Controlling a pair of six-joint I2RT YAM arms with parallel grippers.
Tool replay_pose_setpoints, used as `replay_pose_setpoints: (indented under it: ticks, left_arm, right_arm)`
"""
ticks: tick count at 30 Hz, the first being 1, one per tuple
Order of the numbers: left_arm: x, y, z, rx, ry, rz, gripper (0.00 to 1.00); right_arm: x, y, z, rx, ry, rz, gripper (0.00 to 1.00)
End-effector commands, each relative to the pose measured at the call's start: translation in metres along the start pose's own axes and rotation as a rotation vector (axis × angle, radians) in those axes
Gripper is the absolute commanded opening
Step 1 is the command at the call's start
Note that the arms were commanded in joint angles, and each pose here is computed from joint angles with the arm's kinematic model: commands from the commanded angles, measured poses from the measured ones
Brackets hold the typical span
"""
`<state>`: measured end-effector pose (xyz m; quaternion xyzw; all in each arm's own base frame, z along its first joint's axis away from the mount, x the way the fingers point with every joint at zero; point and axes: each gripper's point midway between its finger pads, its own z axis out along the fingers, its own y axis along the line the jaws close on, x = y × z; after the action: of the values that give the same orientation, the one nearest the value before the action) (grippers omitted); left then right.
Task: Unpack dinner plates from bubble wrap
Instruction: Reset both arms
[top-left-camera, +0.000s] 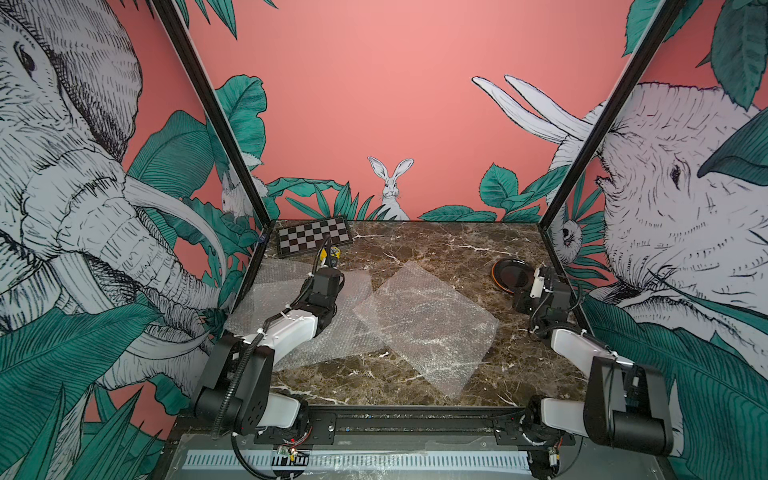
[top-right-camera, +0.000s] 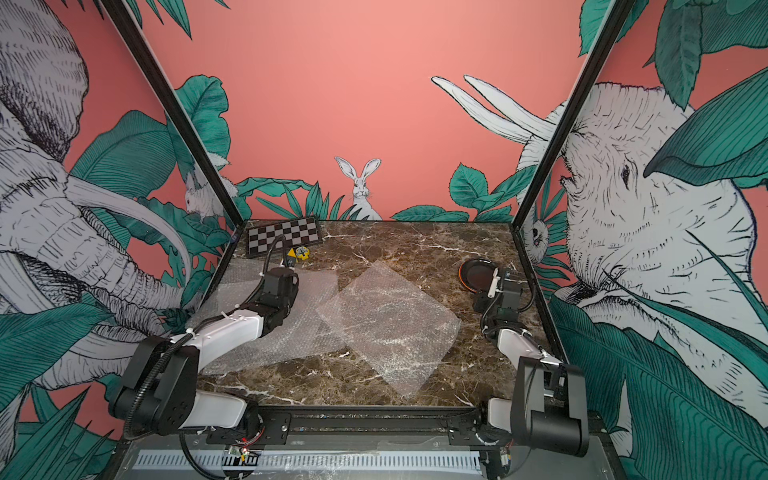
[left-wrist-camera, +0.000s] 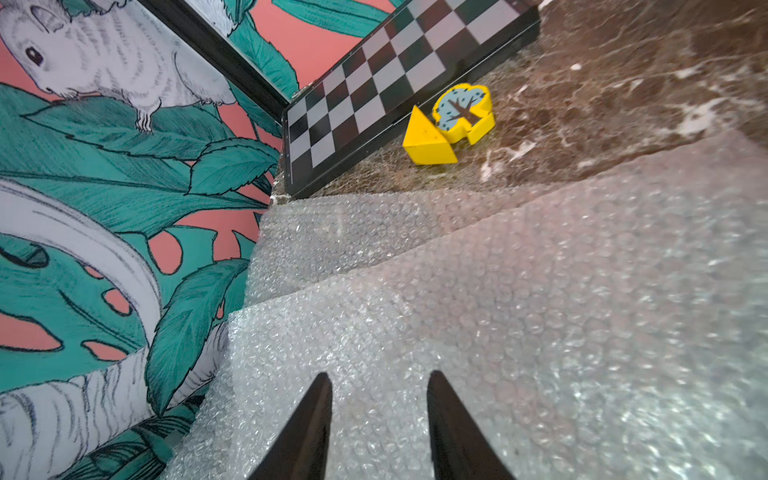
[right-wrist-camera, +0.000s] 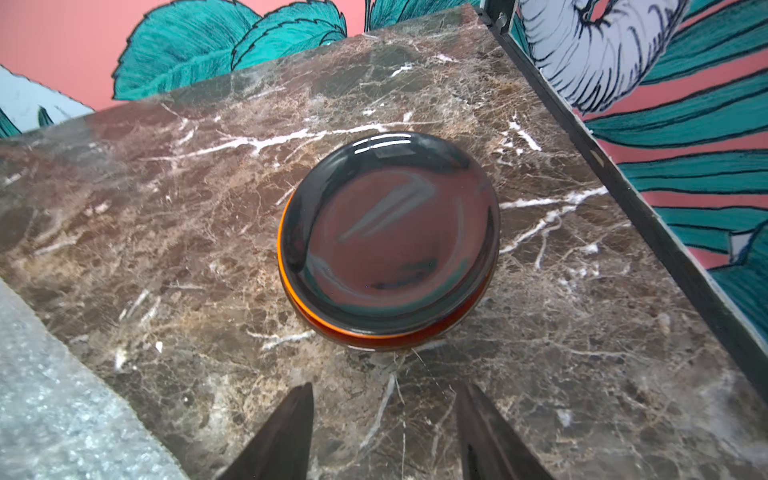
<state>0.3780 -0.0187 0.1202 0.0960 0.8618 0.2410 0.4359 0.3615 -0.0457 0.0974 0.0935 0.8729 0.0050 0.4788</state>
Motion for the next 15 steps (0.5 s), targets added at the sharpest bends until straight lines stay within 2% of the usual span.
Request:
replay_pose_setpoints:
  ticks: [1,5,8,11,15]
  left_arm:
    - [-0.002,0.006,0.001,0.016,-0.042,-0.041,0.44]
    - [0.016,0.015,0.006,0.0,-0.04,-0.108,0.53]
    - [0.025,0.018,0.011,0.038,-0.045,-0.174,0.64]
    - [0.027,0.021,0.014,0.058,-0.064,-0.212,0.81]
    - [0.026,0.022,0.016,0.123,-0.095,-0.27,0.85]
  right_arm:
    - [-0.015,-0.002,-0.002,0.032,-0.093,-0.054,0.59]
    - [-0.009,0.0,0.001,0.027,-0.088,-0.067,0.59]
    - [-0.009,0.002,-0.001,0.02,-0.117,-0.077,0.59]
    - [-0.011,0.004,-0.003,0.011,-0.142,-0.083,0.61]
    - [-0.015,0.008,-0.006,-0.011,-0.19,-0.086,0.62]
